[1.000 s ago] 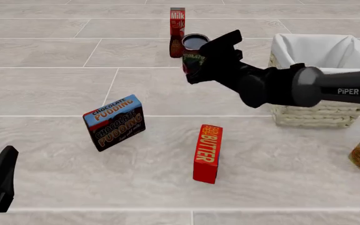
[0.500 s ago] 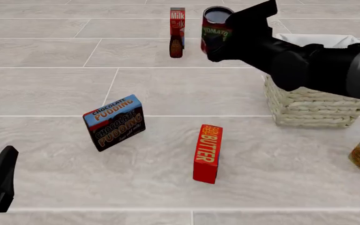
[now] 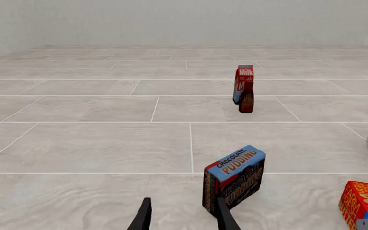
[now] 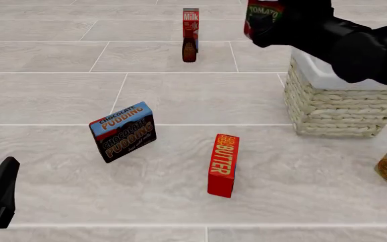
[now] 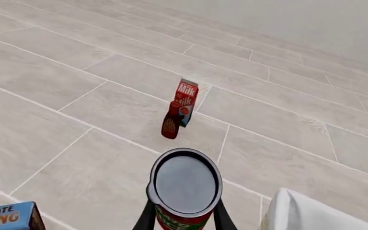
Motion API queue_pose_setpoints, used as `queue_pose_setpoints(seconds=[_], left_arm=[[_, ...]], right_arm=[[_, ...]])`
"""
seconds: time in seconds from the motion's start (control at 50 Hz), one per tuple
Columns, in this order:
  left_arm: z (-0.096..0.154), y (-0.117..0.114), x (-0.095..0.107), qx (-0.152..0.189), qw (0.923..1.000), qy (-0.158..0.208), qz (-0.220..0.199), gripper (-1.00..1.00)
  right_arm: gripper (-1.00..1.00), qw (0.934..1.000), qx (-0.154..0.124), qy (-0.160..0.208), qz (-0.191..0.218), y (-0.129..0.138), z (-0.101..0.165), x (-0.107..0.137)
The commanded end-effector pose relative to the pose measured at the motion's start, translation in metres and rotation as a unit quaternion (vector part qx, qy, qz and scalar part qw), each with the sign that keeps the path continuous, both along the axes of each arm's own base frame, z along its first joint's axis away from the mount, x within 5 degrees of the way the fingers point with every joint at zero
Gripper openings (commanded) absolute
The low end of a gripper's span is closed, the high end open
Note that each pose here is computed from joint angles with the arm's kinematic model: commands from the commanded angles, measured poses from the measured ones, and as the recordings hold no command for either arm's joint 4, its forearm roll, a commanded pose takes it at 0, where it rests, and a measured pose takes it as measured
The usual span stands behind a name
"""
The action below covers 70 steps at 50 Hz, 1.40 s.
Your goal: Pick the tomato sauce and place it in the basket.
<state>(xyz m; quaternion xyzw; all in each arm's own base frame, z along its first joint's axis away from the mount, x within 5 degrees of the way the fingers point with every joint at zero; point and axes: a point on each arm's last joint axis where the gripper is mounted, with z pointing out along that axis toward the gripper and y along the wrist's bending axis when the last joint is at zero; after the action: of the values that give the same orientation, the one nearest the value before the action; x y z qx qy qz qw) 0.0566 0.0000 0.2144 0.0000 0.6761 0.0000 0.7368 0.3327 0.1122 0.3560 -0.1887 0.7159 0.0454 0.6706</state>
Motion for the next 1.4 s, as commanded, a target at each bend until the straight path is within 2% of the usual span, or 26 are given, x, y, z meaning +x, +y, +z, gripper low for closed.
queue_pose_setpoints(seconds=[0.02,0.4,0.66,1.4], left_arm=[[0.0,0.0,0.0,0.0,1.0,0.0,0.0,1.0],[0.0,0.0,0.0,0.0,1.0,0.0,0.0,1.0],[0.0,0.0,0.0,0.0,1.0,0.0,0.0,1.0],[0.0,0.0,0.0,0.0,1.0,0.0,0.0,1.0]], right_arm=[[-1.0,0.9997,0.009,-0.004,-0.024,-0.018,0.01,-0.005],[-1.0,0.9981,0.0,-0.013,-0.06,-0.046,0.018,-0.012],[-1.0,0.9957,0.006,-0.018,-0.09,-0.066,0.028,-0.014],[-1.0,0.9895,0.005,-0.029,-0.141,-0.099,0.039,-0.025]])
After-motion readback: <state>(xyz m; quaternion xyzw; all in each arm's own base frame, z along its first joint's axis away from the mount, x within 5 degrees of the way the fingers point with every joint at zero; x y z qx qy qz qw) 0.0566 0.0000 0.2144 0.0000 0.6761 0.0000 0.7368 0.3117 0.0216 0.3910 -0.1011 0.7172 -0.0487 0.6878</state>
